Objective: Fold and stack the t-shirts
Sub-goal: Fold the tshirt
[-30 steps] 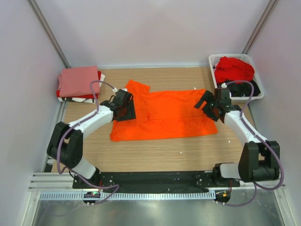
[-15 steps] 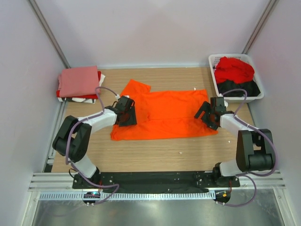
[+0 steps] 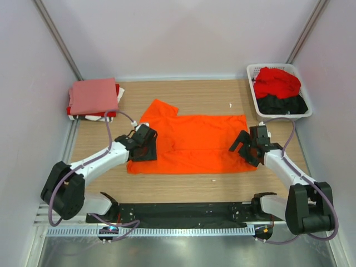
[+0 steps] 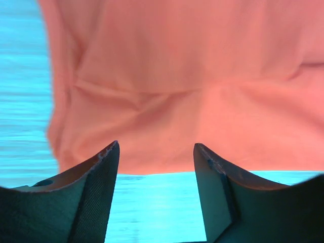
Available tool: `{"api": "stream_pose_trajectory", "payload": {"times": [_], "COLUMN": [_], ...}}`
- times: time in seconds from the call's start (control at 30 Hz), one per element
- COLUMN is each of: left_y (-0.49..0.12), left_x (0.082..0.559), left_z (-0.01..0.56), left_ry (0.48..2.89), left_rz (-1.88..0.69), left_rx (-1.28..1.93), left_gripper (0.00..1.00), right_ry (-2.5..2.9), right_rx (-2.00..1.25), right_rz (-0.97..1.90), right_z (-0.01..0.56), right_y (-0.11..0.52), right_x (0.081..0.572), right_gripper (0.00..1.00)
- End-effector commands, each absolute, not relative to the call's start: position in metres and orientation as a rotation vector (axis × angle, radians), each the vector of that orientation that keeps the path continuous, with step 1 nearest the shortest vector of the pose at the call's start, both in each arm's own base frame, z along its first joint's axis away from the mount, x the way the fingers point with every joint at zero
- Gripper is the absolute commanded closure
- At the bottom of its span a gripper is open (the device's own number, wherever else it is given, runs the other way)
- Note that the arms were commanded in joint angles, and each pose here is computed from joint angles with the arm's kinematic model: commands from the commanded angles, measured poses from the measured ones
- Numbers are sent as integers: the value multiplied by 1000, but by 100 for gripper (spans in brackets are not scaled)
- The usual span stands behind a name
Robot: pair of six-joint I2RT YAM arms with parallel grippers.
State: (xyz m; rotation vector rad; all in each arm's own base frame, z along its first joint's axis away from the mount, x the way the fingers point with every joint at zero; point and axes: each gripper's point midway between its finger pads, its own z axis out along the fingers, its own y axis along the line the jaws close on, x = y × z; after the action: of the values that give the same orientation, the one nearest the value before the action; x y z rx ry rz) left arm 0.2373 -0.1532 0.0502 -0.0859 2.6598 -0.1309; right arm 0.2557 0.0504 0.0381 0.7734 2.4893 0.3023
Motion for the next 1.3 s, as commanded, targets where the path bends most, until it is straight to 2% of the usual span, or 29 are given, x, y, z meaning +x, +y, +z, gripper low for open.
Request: {"api": "stream_pose_trajectory", "payload": {"times": [0.0, 0.1, 0.23, 0.27, 0.33, 0.37, 0.53, 0.57, 0.6, 0.67, 0.73, 0.77, 0.8, 1.0, 1.27], "left_y": [-139, -143, -155, -162, -166, -167, -163, -159, -160, -160, -168, -171, -173, -175, -175], "left_x": [260, 304, 375, 390, 432, 454, 522, 538, 548, 566, 572, 583, 582, 605, 603], "left_z": [113, 168, 204, 186, 204, 189, 163, 174, 148, 150, 116, 124, 96, 75, 45], "left_ry": [2518, 2369, 2298, 2341, 2258, 2277, 2259, 2222, 2261, 2251, 2320, 2295, 2354, 2369, 2423], "left_rz": [-47, -70, -156, -165, -221, -263, -473, -481, -479, -474, -511, -520, -527, -515, -498], "left_rx": [-114, -131, -68, -39, 40, 57, 35, 39, 48, 88, 124, 133, 130, 132, 162], "left_gripper": [37, 25, 26, 26, 27, 28, 32, 33, 33, 33, 33, 33, 33, 33, 34], "right_ry": [2385, 2280, 2259, 2260, 2253, 2253, 2234, 2240, 2246, 2245, 2237, 2229, 2228, 2246, 2251], "right_rx": [757, 748, 706, 693, 676, 673, 630, 625, 615, 593, 589, 584, 581, 559, 550], "right_rz": [343, 285, 297, 308, 323, 334, 427, 434, 445, 445, 442, 446, 447, 453, 467], "right_z": [89, 127, 154, 157, 165, 167, 180, 180, 182, 185, 187, 187, 187, 181, 182], "right_y": [52, 40, 42, 44, 45, 46, 58, 59, 61, 61, 60, 60, 60, 62, 63], "right_x": [275, 296, 305, 305, 302, 300, 292, 290, 288, 285, 282, 280, 278, 268, 264], "right_gripper": [2, 2, 2, 2, 2, 2, 2, 2, 3, 2, 2, 2, 2, 3, 2]}}
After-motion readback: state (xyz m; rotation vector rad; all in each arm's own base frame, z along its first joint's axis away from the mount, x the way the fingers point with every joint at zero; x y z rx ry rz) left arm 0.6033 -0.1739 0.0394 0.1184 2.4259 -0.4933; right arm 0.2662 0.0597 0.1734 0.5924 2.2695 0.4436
